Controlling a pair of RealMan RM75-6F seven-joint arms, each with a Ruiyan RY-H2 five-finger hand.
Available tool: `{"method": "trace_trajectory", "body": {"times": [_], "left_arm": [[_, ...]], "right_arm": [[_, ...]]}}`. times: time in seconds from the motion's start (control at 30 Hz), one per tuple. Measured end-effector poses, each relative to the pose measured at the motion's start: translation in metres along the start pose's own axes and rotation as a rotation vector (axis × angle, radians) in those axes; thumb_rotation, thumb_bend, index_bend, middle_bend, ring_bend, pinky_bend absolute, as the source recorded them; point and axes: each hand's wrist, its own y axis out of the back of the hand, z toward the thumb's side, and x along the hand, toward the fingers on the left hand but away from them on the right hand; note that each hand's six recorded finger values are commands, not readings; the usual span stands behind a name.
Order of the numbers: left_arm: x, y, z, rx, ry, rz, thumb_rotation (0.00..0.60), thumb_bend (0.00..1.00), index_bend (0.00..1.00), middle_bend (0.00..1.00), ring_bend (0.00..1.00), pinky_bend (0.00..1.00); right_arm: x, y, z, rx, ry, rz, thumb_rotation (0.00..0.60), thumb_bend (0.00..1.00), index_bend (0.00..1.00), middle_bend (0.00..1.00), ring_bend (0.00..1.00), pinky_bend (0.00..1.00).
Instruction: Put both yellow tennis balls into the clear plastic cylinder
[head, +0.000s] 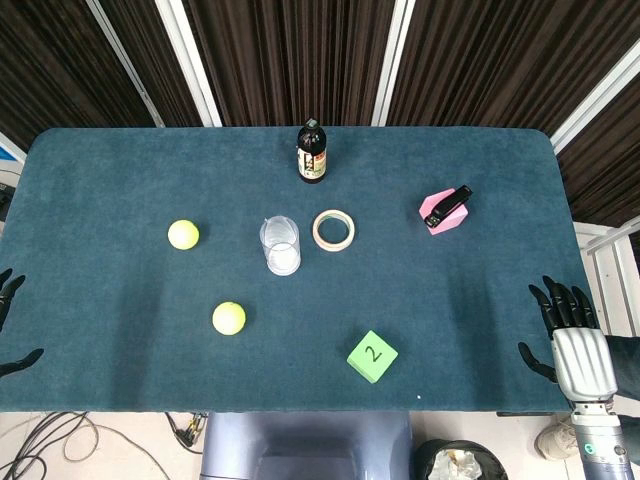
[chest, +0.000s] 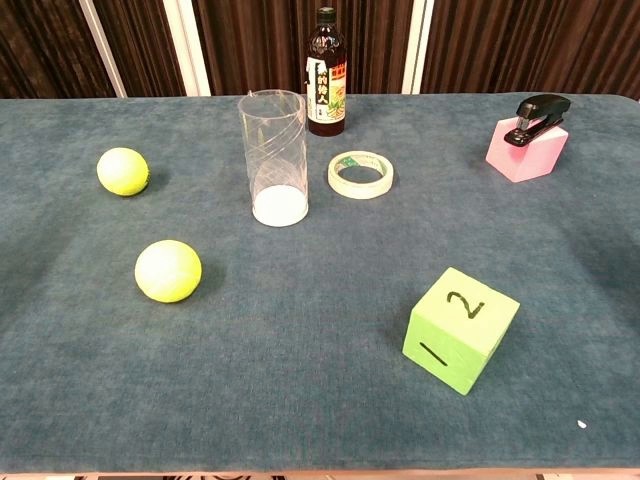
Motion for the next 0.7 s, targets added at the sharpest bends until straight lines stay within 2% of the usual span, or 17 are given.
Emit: {"method": "trace_trajectory", "body": {"times": [0.3,0.7], "left_arm": [[0.0,0.001,-0.002,-0.005,0.006,-0.001,0.6,0.0,0.06,0.0,0.0,0.07],[0.004,0.006,-0.011,-0.03,0.01,0.03,0.6,0.0,0.06,0.0,0.0,0.07]], "right_arm": [[0.0,0.001,0.001,0.004,0.002,-0.002,0.6,0.35,0.11,0.03,0.06,0.01],[0.001,0.003,0.0,0.01,-0.002,-0.005,0.6,0.35,0.11,0.03,0.06,0.01]]}}
